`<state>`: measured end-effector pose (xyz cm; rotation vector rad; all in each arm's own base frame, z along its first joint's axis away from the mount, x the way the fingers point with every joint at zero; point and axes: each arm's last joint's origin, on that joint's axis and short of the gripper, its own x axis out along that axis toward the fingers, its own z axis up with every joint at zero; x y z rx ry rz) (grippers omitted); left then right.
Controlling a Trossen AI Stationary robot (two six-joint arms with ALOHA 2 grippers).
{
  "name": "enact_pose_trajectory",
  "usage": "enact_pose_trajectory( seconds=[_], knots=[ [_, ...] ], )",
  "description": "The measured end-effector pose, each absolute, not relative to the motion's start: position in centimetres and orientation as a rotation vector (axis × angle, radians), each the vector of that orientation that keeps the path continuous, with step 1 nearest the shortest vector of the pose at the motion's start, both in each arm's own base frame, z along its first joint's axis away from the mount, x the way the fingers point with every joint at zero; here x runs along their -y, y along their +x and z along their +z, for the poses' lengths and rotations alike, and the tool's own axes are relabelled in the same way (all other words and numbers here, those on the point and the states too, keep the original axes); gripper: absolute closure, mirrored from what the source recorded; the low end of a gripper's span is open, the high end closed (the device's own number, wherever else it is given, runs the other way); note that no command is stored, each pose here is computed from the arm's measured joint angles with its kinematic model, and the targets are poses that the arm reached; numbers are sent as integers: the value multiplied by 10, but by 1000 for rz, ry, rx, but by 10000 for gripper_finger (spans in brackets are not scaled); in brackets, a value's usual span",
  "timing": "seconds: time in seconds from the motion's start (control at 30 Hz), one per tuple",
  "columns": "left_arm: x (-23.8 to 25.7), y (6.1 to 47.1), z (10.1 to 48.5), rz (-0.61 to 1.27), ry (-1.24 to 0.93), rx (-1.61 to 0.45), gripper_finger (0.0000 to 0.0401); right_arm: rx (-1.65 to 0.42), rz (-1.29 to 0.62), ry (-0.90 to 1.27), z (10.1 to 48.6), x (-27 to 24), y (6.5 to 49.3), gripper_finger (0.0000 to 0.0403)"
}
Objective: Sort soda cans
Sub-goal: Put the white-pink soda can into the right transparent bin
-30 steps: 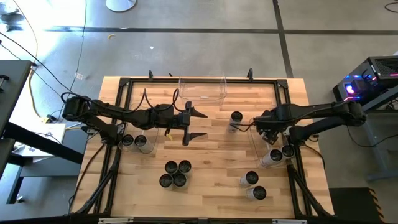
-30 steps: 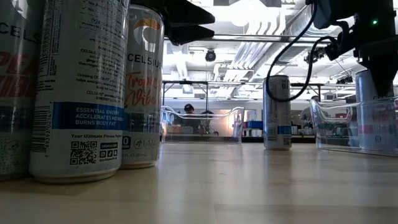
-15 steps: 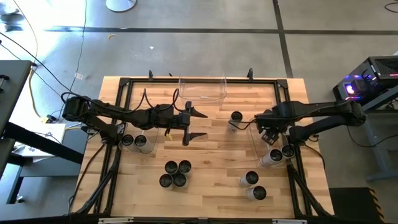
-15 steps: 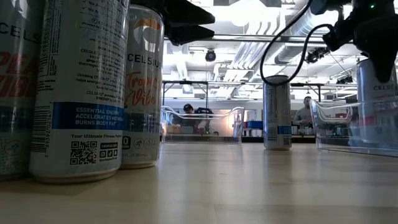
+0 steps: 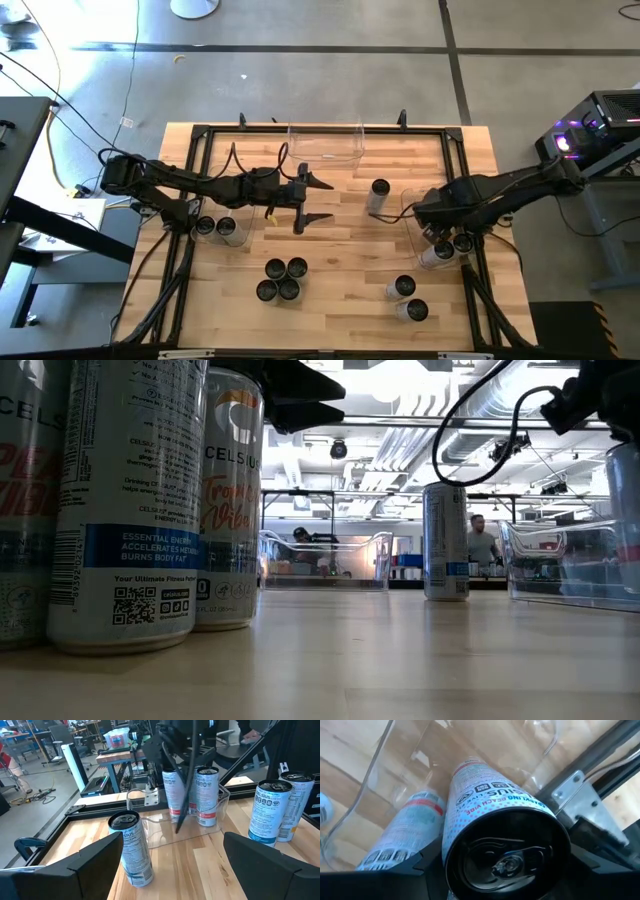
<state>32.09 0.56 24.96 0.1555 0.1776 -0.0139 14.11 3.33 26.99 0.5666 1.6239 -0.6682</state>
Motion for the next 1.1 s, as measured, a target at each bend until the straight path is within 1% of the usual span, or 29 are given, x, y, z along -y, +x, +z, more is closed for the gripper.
enact_pose_trajectory(
  seconds=[0.37, 0.53, 0.6, 0.73, 0.8, 0.93, 1.1],
  knots=[
    [-6, 321, 250, -14, 156, -177, 61, -1606, -760, 639, 268, -44, 138, 159],
    [-6, 321, 250, -14, 155, -177, 61, -1683, -783, 636, 253, -43, 132, 159],
    [-6, 321, 250, -14, 155, -177, 61, -1697, -779, 636, 251, -43, 131, 149],
    [-6, 321, 250, -14, 155, -177, 61, -1706, -769, 627, 250, -43, 130, 111],
    [-6, 321, 250, -14, 155, -176, 61, -1712, -759, 624, 250, -43, 130, 99],
    [-6, 321, 250, -14, 154, -177, 61, -1705, -743, 648, 254, -43, 131, 93],
    [-6, 321, 250, -13, 145, -176, 61, -1625, -713, 657, 271, -44, 136, 91]
  ],
)
